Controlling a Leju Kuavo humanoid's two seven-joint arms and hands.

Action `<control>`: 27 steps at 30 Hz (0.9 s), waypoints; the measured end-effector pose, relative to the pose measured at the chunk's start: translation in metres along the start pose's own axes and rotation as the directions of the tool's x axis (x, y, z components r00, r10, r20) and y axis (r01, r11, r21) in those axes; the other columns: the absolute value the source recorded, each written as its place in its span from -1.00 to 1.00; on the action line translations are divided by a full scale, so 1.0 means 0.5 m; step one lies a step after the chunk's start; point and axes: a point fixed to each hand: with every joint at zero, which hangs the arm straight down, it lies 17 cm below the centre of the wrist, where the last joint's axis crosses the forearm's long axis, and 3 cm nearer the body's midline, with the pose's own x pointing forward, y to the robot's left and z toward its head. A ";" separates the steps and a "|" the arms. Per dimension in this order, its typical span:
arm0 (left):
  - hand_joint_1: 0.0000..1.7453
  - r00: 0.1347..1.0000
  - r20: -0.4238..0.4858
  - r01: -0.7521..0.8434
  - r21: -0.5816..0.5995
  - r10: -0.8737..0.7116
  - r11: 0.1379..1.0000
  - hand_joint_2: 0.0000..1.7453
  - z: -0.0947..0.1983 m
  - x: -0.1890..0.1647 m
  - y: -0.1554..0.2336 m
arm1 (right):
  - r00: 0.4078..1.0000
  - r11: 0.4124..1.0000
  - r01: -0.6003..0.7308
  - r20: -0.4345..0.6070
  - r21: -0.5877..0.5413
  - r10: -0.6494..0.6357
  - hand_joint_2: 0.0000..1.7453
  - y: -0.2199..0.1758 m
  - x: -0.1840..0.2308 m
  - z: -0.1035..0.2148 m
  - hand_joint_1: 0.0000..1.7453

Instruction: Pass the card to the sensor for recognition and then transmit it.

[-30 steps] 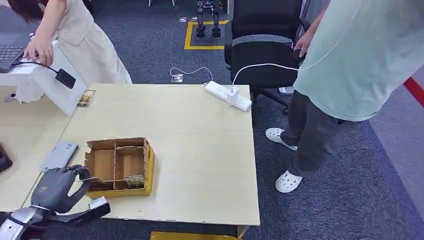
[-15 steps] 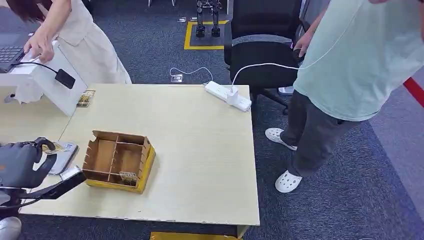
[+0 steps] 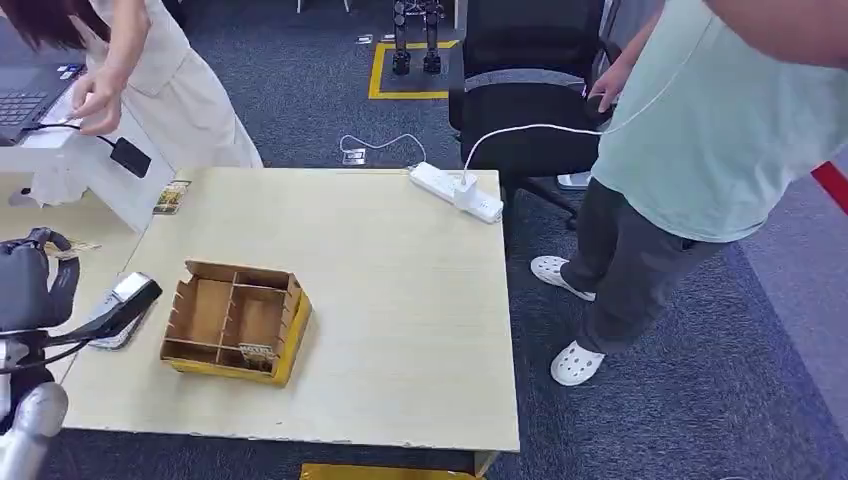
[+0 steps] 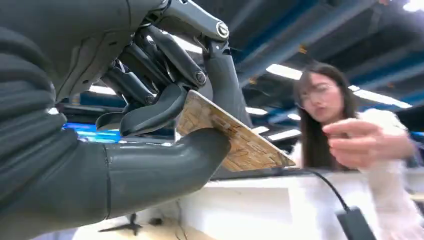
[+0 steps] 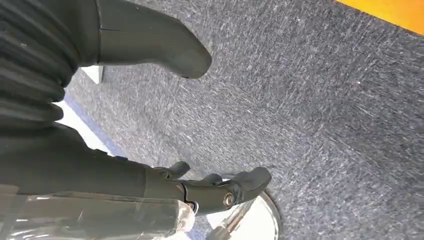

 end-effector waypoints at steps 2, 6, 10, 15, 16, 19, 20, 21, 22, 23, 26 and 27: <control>1.00 1.000 -0.022 0.018 0.020 -0.017 1.000 1.00 -0.032 0.005 -0.008 | 1.000 1.000 -0.005 0.001 0.006 0.005 1.00 0.000 0.006 -0.001 -1.00; 1.00 0.997 -0.062 0.041 0.032 -0.039 0.999 1.00 -0.101 0.016 -0.035 | 1.000 1.000 -0.012 0.022 -0.005 0.013 1.00 -0.016 0.027 -0.009 -1.00; 1.00 0.994 -0.103 0.042 0.042 -0.037 0.998 1.00 -0.169 0.011 -0.040 | 0.999 1.000 -0.019 0.035 -0.015 0.020 1.00 -0.028 0.039 -0.015 -1.00; 1.00 0.992 -0.118 0.043 0.026 -0.039 0.999 1.00 -0.207 0.010 -0.054 | 0.999 1.000 -0.017 0.038 -0.015 0.018 1.00 -0.029 0.046 -0.015 -1.00; 1.00 0.992 -0.121 0.042 0.023 -0.039 0.999 1.00 -0.210 0.011 -0.057 | 0.999 1.000 -0.017 0.039 -0.014 0.017 1.00 -0.028 0.047 -0.015 -1.00; 1.00 0.992 -0.120 0.040 0.013 -0.039 0.999 1.00 -0.215 0.017 -0.065 | 0.999 1.000 -0.016 0.040 -0.013 0.016 1.00 -0.026 0.049 -0.014 -1.00; 1.00 0.992 -0.119 0.040 0.009 -0.039 0.999 1.00 -0.216 0.018 -0.068 | 0.999 1.000 -0.016 0.040 -0.013 0.016 1.00 -0.026 0.049 -0.014 -1.00; 1.00 0.992 -0.120 0.038 0.006 -0.037 0.999 1.00 -0.217 0.020 -0.071 | 0.999 1.000 -0.016 0.040 -0.013 0.016 1.00 -0.026 0.049 -0.014 -1.00; 1.00 0.992 -0.121 0.037 0.005 -0.036 0.999 1.00 -0.217 0.020 -0.072 | 0.999 1.000 -0.016 0.040 -0.013 0.016 1.00 -0.026 0.049 -0.014 -1.00; 1.00 0.992 -0.122 0.036 0.002 -0.036 0.999 1.00 -0.217 0.020 -0.074 | 0.999 1.000 -0.016 0.040 -0.013 0.016 1.00 -0.026 0.049 -0.014 -1.00; 1.00 0.992 -0.124 0.032 -0.005 -0.032 0.999 1.00 -0.218 0.022 -0.080 | 0.999 1.000 -0.014 0.039 -0.012 0.014 1.00 -0.025 0.049 -0.014 -1.00; 0.72 0.992 -0.127 0.027 -0.007 -0.027 1.000 1.00 -0.217 0.021 -0.081 | 0.999 1.000 -0.013 0.039 -0.012 0.013 1.00 -0.025 0.049 -0.014 -1.00</control>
